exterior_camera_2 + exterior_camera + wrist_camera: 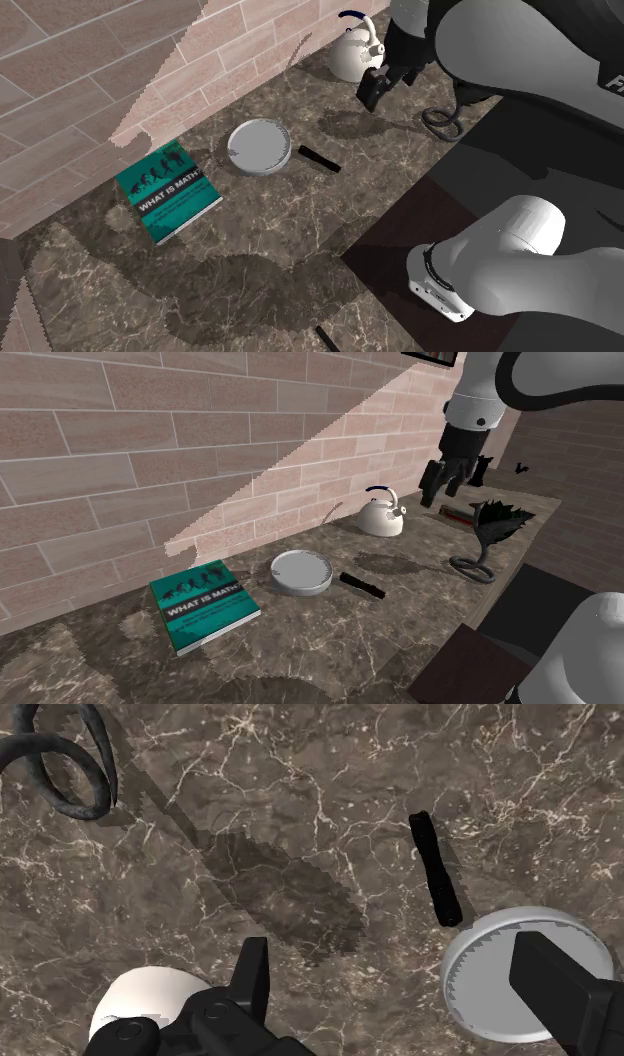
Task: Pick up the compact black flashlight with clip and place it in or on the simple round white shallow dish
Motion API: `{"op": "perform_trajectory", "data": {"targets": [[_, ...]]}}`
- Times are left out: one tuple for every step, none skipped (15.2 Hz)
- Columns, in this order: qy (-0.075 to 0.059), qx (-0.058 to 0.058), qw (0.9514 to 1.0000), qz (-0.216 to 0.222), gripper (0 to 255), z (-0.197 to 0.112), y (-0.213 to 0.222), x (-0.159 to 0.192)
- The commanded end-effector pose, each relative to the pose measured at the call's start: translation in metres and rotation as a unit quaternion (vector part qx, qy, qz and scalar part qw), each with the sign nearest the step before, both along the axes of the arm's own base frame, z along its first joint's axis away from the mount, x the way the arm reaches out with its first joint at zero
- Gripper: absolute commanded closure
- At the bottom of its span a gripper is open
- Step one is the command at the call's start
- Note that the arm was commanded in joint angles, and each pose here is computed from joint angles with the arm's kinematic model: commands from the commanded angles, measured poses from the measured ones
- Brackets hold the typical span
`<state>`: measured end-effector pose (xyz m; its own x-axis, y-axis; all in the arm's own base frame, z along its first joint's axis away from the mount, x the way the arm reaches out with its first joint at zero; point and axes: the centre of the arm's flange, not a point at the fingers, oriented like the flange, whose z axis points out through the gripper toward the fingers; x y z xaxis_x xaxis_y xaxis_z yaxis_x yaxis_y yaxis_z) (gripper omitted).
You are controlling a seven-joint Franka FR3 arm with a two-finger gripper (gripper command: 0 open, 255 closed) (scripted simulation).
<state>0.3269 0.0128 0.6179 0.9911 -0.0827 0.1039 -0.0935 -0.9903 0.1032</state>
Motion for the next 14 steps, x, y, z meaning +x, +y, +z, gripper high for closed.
{"op": "perform_trajectory", "data": {"targets": [[0.000,0.000,1.0000,0.000,0,0.000,0.000,0.000],[0.003,0.002,1.0000,0.008,0,-0.012,0.001,0.006],[0.005,0.004,0.9998,0.016,0,-0.023,0.002,0.013],[0.008,0.006,0.9997,0.024,0,-0.035,0.004,0.019],[0.011,0.008,0.9994,0.032,0,-0.046,0.005,0.025],[0.014,0.010,0.9990,0.040,0,-0.058,0.007,0.031],[0.016,0.012,0.9986,0.048,0,-0.070,0.009,0.037],[0.019,0.014,0.9981,0.056,0,-0.082,0.011,0.042],[0.022,0.017,0.9976,0.064,0,-0.093,0.013,0.048],[0.024,0.019,0.9969,0.072,0,-0.105,0.015,0.054],[0.027,0.021,0.9962,0.080,0,-0.117,0.018,0.059],[0.030,0.023,0.9954,0.088,0,-0.129,0.020,0.065],[0.032,0.025,0.9945,0.096,0,-0.140,0.023,0.070],[0.035,0.027,0.9936,0.104,0,-0.152,0.025,0.075]]}}
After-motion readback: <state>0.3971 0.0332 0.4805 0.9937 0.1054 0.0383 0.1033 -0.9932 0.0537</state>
